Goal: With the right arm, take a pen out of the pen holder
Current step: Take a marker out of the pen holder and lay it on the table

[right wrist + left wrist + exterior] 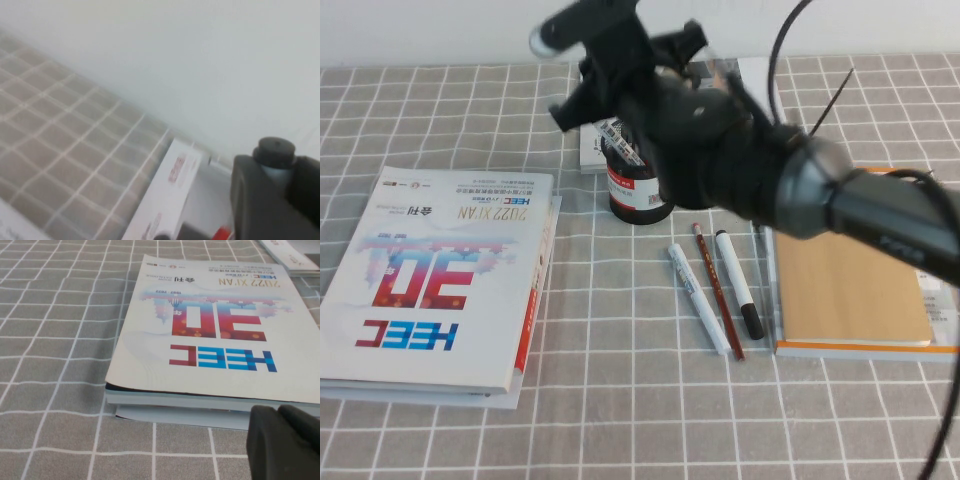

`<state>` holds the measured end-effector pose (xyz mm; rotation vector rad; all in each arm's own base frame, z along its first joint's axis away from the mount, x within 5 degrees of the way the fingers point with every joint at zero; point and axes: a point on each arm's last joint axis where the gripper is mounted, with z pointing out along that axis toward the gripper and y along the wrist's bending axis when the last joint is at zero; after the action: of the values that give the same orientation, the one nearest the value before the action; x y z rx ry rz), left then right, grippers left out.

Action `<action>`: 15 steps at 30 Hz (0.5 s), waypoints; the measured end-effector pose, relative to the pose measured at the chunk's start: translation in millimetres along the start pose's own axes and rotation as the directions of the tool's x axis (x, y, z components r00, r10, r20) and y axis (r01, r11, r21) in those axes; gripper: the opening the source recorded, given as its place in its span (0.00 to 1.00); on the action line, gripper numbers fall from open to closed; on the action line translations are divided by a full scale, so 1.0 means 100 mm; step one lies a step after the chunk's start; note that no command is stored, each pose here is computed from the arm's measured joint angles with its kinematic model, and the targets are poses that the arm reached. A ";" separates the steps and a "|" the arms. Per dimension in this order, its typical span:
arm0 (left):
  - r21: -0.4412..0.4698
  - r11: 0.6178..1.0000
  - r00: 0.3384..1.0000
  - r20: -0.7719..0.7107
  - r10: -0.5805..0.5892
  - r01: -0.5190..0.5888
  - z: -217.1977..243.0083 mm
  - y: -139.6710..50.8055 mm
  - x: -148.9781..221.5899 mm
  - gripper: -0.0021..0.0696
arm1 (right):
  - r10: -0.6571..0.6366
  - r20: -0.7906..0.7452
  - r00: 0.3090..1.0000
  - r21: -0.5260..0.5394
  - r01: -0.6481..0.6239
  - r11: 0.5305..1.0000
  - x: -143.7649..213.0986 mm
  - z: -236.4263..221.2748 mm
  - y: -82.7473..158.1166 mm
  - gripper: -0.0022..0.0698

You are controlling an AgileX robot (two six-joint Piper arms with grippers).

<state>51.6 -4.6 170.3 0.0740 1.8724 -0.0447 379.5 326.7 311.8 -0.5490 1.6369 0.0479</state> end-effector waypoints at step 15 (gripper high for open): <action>0.000 1.000 1.000 0.000 0.000 0.000 0.00 0.00 0.00 0.02 | 0.179 0.170 0.969 -0.434 -0.090 0.896 -0.78 -0.76 -0.06 0.17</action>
<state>51.6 -4.6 170.3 0.0740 1.8724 -0.0447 314.1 320.5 399.3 -0.7328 1.4600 0.5604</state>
